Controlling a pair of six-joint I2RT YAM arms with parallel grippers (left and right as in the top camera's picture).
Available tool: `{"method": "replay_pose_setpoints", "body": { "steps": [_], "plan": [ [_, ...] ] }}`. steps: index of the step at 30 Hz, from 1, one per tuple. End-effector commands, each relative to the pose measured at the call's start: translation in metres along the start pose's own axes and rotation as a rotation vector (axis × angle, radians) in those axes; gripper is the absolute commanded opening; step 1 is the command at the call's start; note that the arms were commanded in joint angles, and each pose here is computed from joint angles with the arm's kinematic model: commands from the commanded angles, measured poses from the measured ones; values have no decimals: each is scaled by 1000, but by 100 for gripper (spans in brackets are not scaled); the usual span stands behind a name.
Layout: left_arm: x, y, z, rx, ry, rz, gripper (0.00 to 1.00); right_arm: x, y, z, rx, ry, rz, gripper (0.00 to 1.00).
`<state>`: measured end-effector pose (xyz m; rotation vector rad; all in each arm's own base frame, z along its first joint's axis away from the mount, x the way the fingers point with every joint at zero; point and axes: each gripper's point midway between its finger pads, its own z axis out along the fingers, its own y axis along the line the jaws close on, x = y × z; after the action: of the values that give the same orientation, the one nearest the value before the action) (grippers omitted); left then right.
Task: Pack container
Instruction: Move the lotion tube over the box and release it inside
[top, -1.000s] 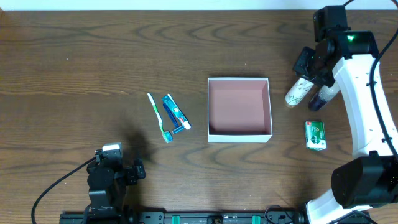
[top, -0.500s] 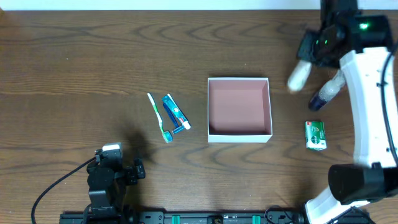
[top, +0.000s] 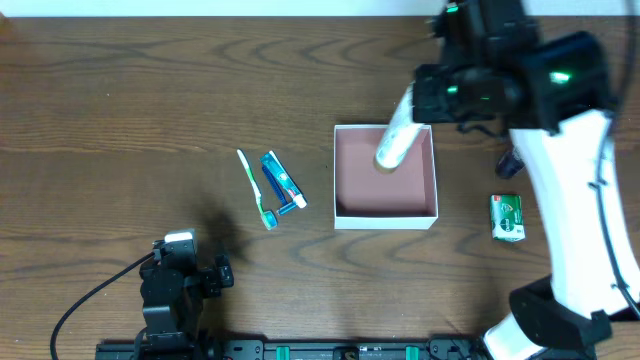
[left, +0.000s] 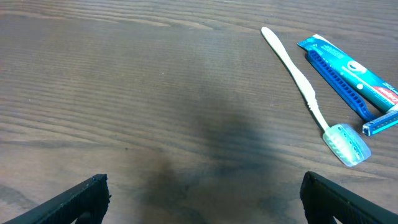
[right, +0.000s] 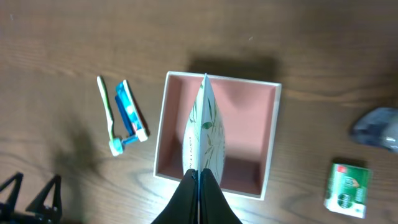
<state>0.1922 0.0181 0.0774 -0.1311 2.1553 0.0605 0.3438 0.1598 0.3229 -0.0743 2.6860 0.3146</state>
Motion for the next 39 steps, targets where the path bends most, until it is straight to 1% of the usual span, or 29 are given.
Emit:
{"method": "replay_pose_setpoints", "body": {
  "steps": [1, 4, 8, 12, 13, 14, 15, 17, 18, 19, 21, 24, 25, 28, 31, 34, 37, 39],
  "plan": [
    [3, 2, 2, -8, 4, -20, 98, 8, 11, 35, 7, 71, -17, 1],
    [3, 2, 2, -8, 4, -20, 98, 11, 18, 74, 17, 119, -36, 1],
    [3, 2, 2, -8, 4, -20, 98, 6, 23, 120, 22, 139, -43, 1],
    [3, 2, 2, -8, 4, -20, 98, -1, 26, 145, 18, 134, -43, 1],
    [3, 2, 2, -8, 4, -20, 98, -1, 26, 148, 19, 137, -43, 4],
    [3, 2, 2, -8, 4, -20, 98, -2, 26, 149, 19, 136, -43, 8],
    [3, 2, 2, -8, 4, -20, 98, -1, 26, 149, 21, 137, -44, 16],
    [3, 2, 2, -8, 4, -20, 98, -2, 26, 145, 19, 132, -49, 26],
    [3, 2, 2, -8, 4, -20, 98, -3, 26, 141, 15, 123, -63, 39],
    [3, 2, 2, -8, 4, -20, 98, -5, 27, 135, 10, 110, -74, 48],
    [3, 2, 2, -8, 4, -20, 98, -9, 26, 119, 11, 71, -90, 53],
    [3, 2, 2, -8, 4, -20, 98, -19, 15, 83, 55, -23, -91, 68],
    [3, 2, 2, -8, 4, -20, 98, -22, 9, 70, 69, -53, -84, 71],
    [3, 2, 2, -8, 4, -20, 98, -27, -22, 33, 131, -118, -34, 76],
    [3, 2, 2, -8, 4, -20, 98, -25, -72, 10, 204, -124, 80, 78],
    [3, 2, 2, -8, 4, -20, 98, -17, -130, 2, 277, -78, 244, 77],
    [3, 2, 2, -8, 4, -20, 98, -9, -177, 2, 342, -37, 363, 78],
    [3, 2, 2, -8, 4, -20, 98, -6, -207, 5, 377, -18, 433, 81]
  ]
}}
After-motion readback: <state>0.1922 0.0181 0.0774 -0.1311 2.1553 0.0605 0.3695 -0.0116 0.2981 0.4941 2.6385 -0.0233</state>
